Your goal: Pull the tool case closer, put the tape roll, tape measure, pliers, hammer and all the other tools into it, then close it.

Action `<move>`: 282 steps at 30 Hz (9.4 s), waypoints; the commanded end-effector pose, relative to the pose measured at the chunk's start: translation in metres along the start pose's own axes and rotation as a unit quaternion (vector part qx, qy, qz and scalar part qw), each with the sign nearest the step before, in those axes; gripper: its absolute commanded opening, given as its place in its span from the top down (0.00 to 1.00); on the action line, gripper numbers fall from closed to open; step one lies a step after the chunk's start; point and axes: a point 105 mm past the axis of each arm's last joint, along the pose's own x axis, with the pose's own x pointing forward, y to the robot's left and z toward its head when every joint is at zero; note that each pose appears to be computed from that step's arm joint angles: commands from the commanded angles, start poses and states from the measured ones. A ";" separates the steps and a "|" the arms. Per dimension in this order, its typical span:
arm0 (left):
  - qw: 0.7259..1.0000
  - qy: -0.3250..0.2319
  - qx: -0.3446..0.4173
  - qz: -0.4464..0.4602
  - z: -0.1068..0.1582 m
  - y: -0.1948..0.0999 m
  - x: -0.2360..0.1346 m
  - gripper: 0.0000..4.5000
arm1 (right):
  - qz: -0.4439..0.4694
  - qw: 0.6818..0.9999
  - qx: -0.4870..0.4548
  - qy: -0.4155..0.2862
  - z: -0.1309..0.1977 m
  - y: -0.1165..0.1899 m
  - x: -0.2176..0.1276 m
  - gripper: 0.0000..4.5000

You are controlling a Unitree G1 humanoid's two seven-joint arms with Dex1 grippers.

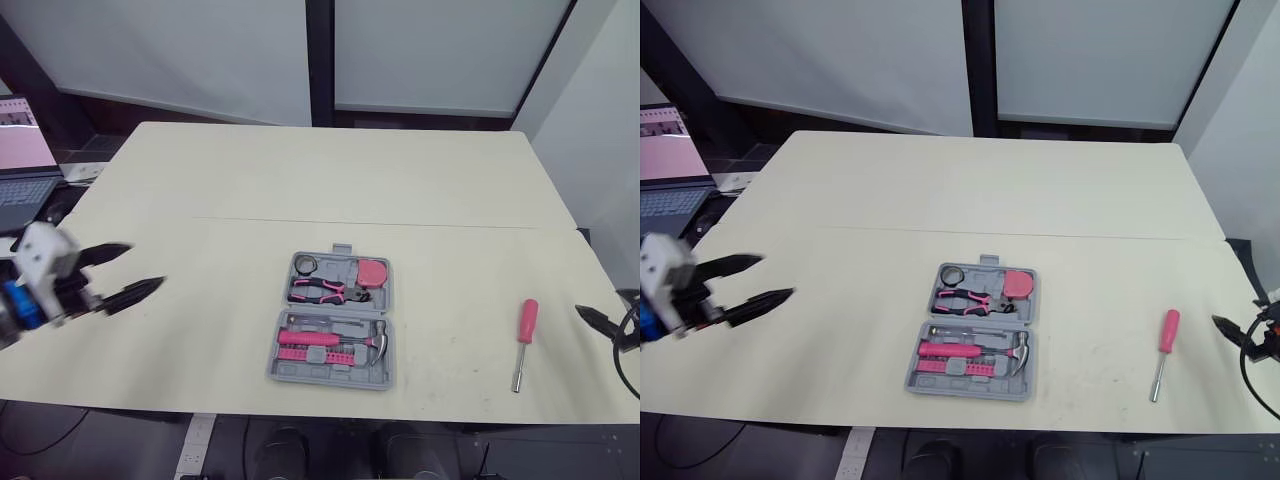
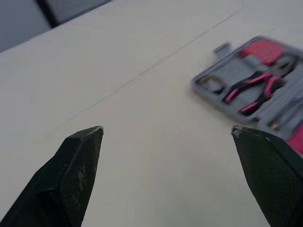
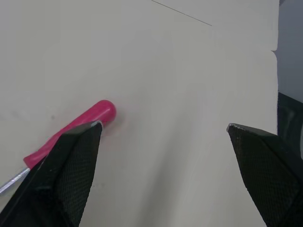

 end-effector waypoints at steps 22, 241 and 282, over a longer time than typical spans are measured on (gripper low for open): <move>0.919 -0.113 0.131 -0.355 0.073 -0.162 0.094 0.00 | -0.045 0.986 0.140 0.080 -0.026 0.084 0.028 0.00; 0.968 0.190 0.105 -0.123 -0.093 -0.051 0.083 0.99 | 0.340 0.872 -0.351 0.016 0.081 0.223 0.118 1.00; 0.966 0.148 0.083 -0.193 -0.087 -0.118 0.157 0.99 | 0.440 0.856 -0.271 0.011 0.092 0.292 0.107 1.00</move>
